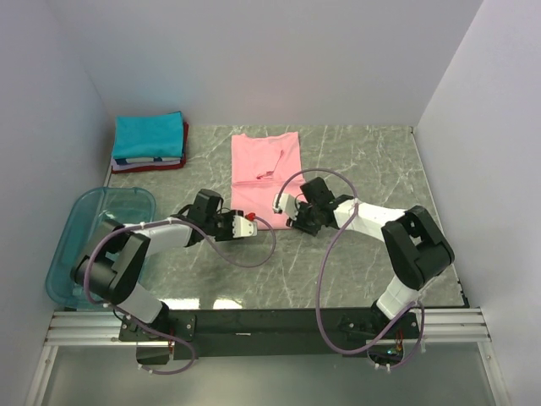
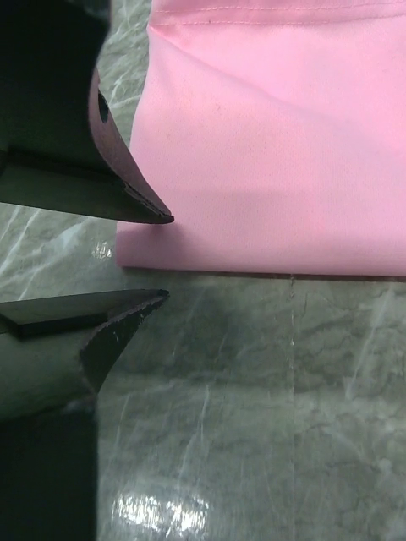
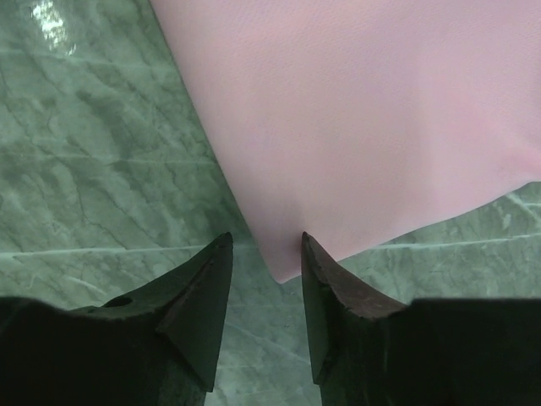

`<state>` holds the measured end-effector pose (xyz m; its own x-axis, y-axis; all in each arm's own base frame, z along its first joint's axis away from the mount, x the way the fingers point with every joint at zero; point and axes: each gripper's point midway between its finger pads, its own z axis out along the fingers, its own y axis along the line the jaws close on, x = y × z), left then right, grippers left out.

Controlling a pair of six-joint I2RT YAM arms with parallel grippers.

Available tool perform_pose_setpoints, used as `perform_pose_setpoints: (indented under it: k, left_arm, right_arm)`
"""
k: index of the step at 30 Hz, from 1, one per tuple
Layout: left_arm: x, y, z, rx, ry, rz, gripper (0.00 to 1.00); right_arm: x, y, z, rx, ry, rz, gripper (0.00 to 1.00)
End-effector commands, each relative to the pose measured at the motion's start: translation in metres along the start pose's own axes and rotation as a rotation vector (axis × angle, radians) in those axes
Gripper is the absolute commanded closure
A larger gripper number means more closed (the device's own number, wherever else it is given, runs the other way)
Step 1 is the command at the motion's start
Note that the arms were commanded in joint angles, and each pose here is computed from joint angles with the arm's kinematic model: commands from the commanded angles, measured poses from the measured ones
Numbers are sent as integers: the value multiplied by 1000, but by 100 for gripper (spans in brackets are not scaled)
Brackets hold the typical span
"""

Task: Fold and stack the t-shirts
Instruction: Fold the tshirt

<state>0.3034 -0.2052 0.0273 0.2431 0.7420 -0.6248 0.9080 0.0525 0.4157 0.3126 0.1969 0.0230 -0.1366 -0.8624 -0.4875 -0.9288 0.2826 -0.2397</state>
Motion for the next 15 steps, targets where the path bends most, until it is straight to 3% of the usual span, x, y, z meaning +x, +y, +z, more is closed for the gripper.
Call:
perform_pose_setpoints:
  k: [1, 6, 9, 15]
  left_arm:
    - [0, 7, 3, 4, 15, 38, 58]
    - [3, 6, 5, 22, 27, 38, 62]
    - [2, 5, 5, 34, 28, 42, 69]
    - [-4, 2, 3, 66, 12, 27, 89]
  right_arm:
    - [7, 5, 3, -14, 22, -45, 54]
    - [5, 0, 7, -11, 38, -41, 53]
    - [8, -2, 11, -17, 65, -39, 60]
    - [11, -5, 12, -10, 88, -55, 89]
